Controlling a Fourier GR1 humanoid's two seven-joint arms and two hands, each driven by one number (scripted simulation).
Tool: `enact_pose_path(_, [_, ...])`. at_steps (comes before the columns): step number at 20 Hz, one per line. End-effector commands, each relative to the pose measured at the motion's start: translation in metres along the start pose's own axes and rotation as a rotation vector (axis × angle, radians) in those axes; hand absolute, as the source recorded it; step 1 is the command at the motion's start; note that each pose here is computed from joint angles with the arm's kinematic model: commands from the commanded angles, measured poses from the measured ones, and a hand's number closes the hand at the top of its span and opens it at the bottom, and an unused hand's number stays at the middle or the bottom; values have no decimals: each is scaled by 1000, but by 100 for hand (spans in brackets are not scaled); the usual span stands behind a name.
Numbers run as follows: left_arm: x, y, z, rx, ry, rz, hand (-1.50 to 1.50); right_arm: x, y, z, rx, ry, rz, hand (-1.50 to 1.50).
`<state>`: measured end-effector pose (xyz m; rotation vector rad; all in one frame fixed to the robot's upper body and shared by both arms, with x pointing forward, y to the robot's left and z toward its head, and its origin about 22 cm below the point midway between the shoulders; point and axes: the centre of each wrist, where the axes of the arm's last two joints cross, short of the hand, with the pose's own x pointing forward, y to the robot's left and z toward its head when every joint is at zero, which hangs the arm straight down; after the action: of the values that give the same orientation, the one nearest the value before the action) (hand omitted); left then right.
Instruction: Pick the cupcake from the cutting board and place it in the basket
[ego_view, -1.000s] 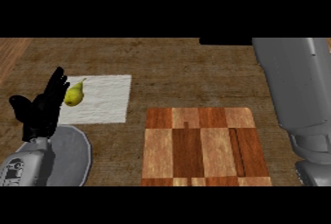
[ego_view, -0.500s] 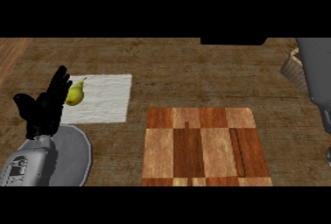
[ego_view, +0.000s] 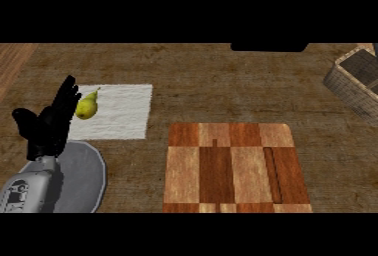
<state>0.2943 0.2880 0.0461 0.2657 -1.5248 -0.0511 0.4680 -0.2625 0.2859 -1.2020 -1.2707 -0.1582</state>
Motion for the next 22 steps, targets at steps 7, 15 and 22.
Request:
enact_pose_path(7, [-17,5,1,-6,-4,8,0,-56,2,-29,23,72,32,150])
enact_pose_path(15, [9,-8,-1,24,-22,-6,0,-69,-45,-62,32,84,-60,150])
enact_pose_path(22, [2,-2,0,-20,3,1,0,-101,-46,-68,-64,-307,683,150])
